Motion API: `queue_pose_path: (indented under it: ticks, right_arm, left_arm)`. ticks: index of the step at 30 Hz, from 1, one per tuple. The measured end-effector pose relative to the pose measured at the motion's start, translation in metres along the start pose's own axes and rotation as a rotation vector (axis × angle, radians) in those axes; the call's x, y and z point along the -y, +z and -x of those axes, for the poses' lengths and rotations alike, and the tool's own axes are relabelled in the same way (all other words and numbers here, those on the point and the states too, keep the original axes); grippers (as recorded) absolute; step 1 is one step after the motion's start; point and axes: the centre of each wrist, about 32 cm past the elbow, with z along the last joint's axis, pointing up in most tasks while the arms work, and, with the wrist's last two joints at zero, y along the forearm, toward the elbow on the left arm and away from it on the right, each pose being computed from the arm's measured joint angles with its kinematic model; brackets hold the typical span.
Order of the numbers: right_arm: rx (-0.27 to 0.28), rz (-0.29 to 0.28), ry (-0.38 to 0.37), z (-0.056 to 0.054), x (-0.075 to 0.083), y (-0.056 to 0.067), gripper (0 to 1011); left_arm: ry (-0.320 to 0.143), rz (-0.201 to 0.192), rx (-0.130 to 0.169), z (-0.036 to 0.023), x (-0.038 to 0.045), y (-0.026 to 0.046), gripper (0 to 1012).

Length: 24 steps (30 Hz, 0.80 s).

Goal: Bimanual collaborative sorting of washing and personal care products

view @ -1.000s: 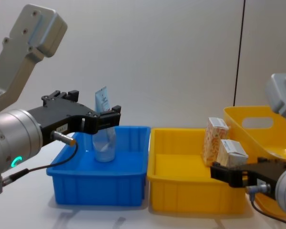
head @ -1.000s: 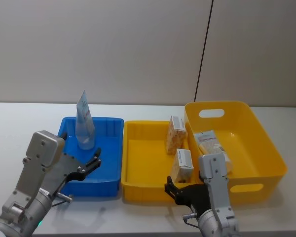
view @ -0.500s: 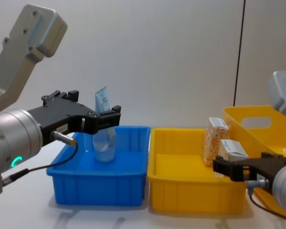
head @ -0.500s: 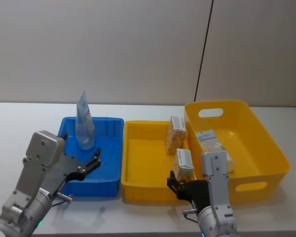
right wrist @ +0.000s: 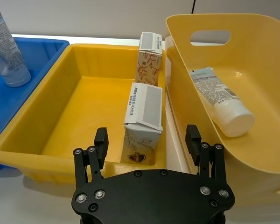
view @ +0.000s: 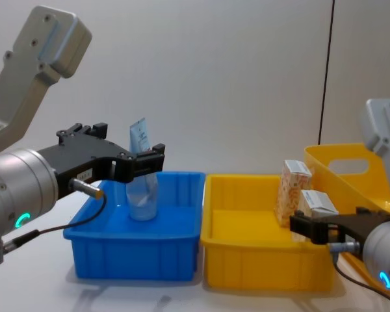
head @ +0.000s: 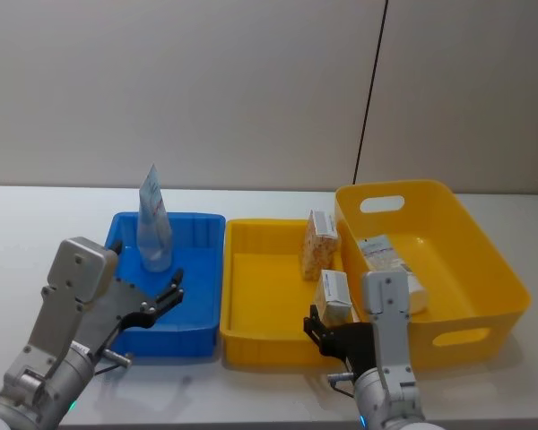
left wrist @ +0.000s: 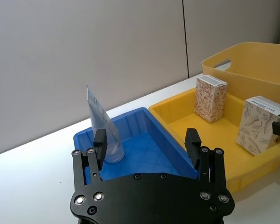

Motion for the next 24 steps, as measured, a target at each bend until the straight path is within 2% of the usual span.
queue_pose_path:
  ticks: [17, 24]
  right_arm:
    - [-0.005, -0.006, 0.013, 0.012, -0.015, 0.003, 1004]
    - [-0.005, -0.006, 0.012, 0.011, -0.014, 0.002, 1004]
  left_arm:
    - [0.000, 0.000, 0.000, 0.0000, 0.0000, 0.0000, 1001]
    - [0.000, 0.000, 0.000, 0.0000, 0.0000, 0.0000, 1001]
